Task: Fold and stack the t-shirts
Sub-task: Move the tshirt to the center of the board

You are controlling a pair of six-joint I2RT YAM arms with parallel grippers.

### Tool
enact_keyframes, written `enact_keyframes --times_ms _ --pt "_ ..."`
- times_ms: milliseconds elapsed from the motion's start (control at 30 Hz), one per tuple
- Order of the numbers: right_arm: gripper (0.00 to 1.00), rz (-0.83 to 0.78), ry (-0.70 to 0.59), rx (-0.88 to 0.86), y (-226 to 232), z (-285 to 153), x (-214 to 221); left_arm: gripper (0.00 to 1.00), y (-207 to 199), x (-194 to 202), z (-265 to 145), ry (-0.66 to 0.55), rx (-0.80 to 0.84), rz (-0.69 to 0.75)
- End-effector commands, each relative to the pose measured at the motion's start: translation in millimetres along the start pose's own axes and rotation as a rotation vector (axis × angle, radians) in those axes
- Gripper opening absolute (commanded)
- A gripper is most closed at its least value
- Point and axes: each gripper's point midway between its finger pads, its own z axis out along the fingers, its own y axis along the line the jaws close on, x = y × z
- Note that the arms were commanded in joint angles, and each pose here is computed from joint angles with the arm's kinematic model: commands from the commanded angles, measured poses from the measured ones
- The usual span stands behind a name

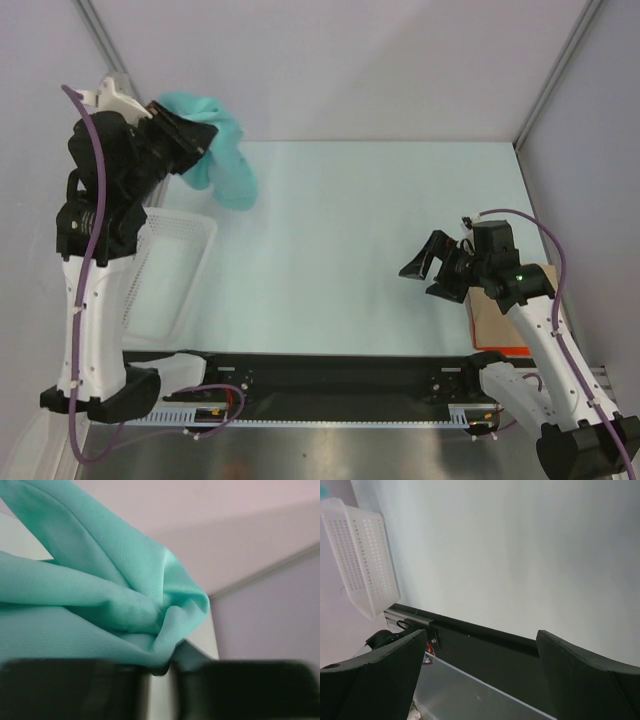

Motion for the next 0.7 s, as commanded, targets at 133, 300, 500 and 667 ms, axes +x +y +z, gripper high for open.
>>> enact_keyframes --times_ms 133,300,500,667 --pt "0.99 -0.039 -0.028 -0.019 10.5 -6.4 -8.4 0.99 4.0 142.1 -7.1 0.385 0.124 0.025" --pt "1.0 -0.062 0.003 -0.049 14.2 5.5 -2.2 1.0 64.5 227.2 -14.6 0.605 -0.06 0.109" --pt "0.82 -0.118 0.061 -0.061 35.3 50.5 -0.9 0.75 130.4 308.3 -48.0 0.769 -0.146 0.086" --pt "0.57 -0.161 0.06 -0.062 48.5 97.2 -23.1 0.75 138.7 344.5 -62.2 0.832 -0.078 0.057"
